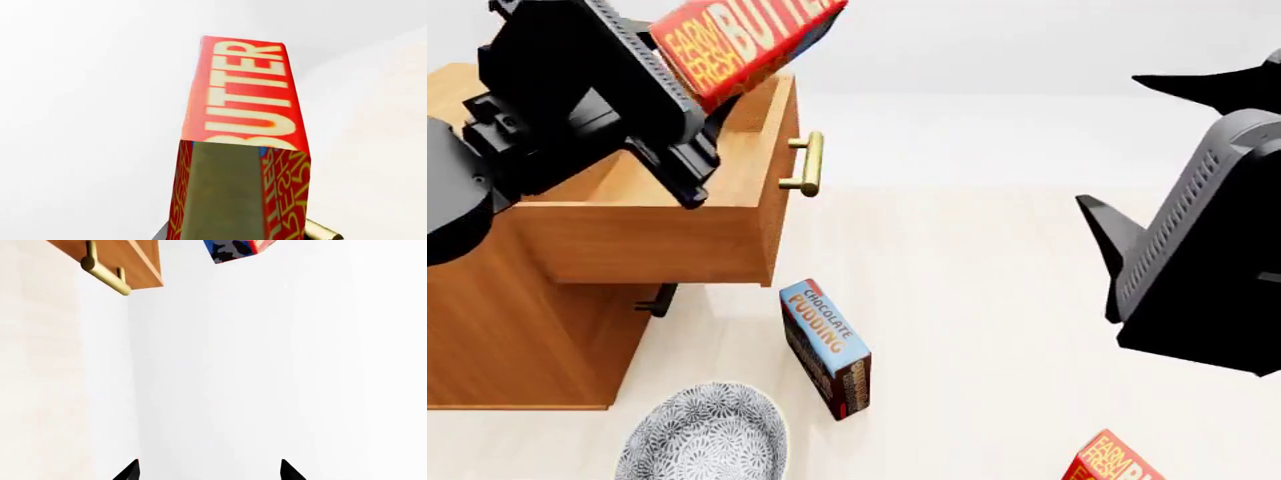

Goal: Put the butter at the front in the top drawer of the cabinet and close it.

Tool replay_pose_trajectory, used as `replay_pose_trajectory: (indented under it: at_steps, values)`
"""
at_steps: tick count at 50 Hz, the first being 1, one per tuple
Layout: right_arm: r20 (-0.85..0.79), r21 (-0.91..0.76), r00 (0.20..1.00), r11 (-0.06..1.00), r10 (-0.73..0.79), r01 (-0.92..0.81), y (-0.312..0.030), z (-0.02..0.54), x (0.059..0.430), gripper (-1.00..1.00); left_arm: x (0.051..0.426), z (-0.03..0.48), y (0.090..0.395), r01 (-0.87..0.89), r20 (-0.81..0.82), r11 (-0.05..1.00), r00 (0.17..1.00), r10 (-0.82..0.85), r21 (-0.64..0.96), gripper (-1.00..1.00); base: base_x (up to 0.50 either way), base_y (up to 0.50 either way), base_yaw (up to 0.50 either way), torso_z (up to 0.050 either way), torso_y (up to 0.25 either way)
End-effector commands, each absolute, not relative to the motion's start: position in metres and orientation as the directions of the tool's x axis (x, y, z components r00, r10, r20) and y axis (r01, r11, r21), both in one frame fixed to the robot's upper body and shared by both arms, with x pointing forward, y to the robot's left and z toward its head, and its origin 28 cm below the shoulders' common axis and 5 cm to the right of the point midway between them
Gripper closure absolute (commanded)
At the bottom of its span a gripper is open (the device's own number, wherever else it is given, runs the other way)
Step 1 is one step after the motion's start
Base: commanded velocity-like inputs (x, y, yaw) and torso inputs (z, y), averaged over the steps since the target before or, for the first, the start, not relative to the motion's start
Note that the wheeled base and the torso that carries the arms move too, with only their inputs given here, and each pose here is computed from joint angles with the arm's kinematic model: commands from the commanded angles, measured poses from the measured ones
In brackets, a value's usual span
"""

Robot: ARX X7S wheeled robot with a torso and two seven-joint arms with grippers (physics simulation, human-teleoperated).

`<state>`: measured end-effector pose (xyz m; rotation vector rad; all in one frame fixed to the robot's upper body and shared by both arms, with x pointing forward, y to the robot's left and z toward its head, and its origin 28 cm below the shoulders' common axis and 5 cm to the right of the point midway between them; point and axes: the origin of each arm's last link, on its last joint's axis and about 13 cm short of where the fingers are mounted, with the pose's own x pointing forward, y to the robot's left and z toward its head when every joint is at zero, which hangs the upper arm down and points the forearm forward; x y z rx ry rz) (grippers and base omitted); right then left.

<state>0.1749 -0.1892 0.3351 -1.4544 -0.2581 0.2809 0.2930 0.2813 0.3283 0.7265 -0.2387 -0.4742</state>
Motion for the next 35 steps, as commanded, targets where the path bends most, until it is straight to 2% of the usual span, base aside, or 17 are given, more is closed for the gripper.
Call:
replay_pose_trajectory:
  at_steps: [1,14,35]
  values:
    - [0.007,-0.990,0.951,0.135,0.310,-0.037,-0.194,0.325,0.172,-1.00,0.295,0.359,0.277,0.230,0.077,0.840,0.949,-0.306,0.492,1.00,0.00,0.00,0.00,0.000,0.000]
    - [0.001,-0.987,0.950,0.153,0.311,-0.049,-0.193,0.319,0.174,-1.00,0.297,0.370,0.266,0.209,0.009,0.928,0.975,-0.223,0.309,1.00,0.00,0.00,0.00,0.000,0.002]
    - [-0.005,-0.986,0.949,0.155,0.315,-0.057,-0.192,0.318,0.175,-1.00,0.306,0.379,0.250,0.167,-0.163,0.984,0.974,-0.157,0.053,1.00,0.00,0.00,0.00,0.000,0.002]
